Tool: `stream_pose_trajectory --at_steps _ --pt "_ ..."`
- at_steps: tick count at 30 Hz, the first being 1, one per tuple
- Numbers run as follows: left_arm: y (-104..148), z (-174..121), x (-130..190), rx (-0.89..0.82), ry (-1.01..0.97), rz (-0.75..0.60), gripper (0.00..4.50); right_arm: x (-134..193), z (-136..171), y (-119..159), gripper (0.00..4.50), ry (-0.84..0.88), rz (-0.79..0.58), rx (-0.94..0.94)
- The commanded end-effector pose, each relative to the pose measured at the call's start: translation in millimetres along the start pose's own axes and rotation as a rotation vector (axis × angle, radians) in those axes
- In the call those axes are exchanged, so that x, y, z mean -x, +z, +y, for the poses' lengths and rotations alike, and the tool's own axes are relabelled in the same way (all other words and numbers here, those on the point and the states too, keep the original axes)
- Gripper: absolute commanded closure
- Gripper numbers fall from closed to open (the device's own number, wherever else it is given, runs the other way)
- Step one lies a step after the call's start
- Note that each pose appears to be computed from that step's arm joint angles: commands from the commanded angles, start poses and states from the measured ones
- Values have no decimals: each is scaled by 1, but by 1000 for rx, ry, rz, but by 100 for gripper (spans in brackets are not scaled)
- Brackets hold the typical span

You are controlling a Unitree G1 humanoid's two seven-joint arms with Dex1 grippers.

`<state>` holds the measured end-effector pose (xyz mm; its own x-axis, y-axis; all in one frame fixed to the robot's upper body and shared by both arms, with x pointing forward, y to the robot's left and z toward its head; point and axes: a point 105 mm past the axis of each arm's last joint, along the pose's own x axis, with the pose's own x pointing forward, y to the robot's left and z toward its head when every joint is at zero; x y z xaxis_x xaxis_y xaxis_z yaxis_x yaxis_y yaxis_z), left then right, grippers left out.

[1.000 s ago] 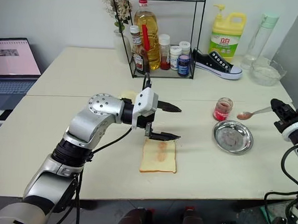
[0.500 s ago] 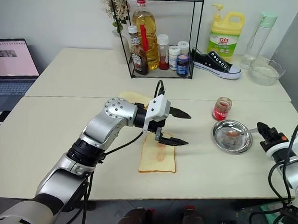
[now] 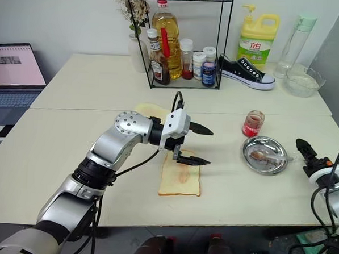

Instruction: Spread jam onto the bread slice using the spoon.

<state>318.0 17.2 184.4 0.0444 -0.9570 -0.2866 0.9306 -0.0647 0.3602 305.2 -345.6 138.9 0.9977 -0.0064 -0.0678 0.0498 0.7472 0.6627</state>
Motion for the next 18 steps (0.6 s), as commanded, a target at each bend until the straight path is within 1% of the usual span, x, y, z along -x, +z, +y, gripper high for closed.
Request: stream_pose_trajectory --at_steps 1,3,4,7,9,11,14,15,18 --pt "4 6 25 -26 49 11 0 11 24 43 6 70 -42 245" --pt "1 7 40 -6 72 33 0 13 43 43 6 139 40 415" --pt "-1 10 55 22 100 53 0 17 61 36 6 215 126 570" --pt "-8 12 89 87 157 114 0 26 90 10 6 392 329 829" --pt "-12 11 107 110 184 163 0 32 102 -1 6 482 412 906" --pt "-15 10 119 118 200 200 0 36 112 -9 6 550 464 944" --pt "-15 1 164 211 263 285 0 54 147 -37 6 786 621 1011" --pt "-14 -3 173 234 273 305 0 58 153 -42 6 832 657 1020" --pt "-18 -22 198 253 296 387 0 61 163 -59 6 924 694 1052"
